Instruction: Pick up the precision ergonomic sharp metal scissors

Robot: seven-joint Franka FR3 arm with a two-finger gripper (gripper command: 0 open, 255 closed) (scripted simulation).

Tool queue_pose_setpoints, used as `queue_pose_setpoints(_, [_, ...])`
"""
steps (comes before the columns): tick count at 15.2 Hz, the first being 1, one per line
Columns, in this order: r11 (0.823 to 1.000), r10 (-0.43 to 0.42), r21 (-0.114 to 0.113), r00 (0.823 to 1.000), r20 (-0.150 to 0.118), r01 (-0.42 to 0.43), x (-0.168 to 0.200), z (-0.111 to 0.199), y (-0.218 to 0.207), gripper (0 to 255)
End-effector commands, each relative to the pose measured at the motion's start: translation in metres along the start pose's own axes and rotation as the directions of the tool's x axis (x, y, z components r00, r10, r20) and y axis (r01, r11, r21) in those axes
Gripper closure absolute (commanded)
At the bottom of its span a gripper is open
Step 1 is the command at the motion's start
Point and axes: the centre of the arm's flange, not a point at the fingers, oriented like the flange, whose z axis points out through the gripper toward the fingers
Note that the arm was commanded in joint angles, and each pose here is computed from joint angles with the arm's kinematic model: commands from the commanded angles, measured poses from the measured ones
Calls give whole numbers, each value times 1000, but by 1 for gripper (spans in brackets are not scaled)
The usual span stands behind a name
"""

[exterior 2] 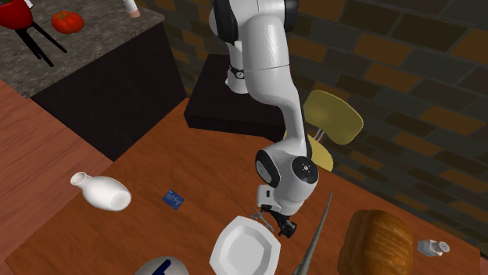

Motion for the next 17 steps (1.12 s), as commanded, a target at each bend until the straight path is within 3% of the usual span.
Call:
queue_pose_setpoints(1, [1000, 1, 0, 1000, -1, -1, -2, 11, 1, 0])
queue_pose_setpoints(6, [1000, 1, 0, 1000, -1, -1, -6, 30, 2, 0])
queue_pose_setpoints(7, [1000, 1, 0, 1000, -1, -1, -6, 30, 2, 255])
queue_pose_setpoints(17, [1000, 1, 0, 1000, -1, -1, -5, 25, 2, 255])
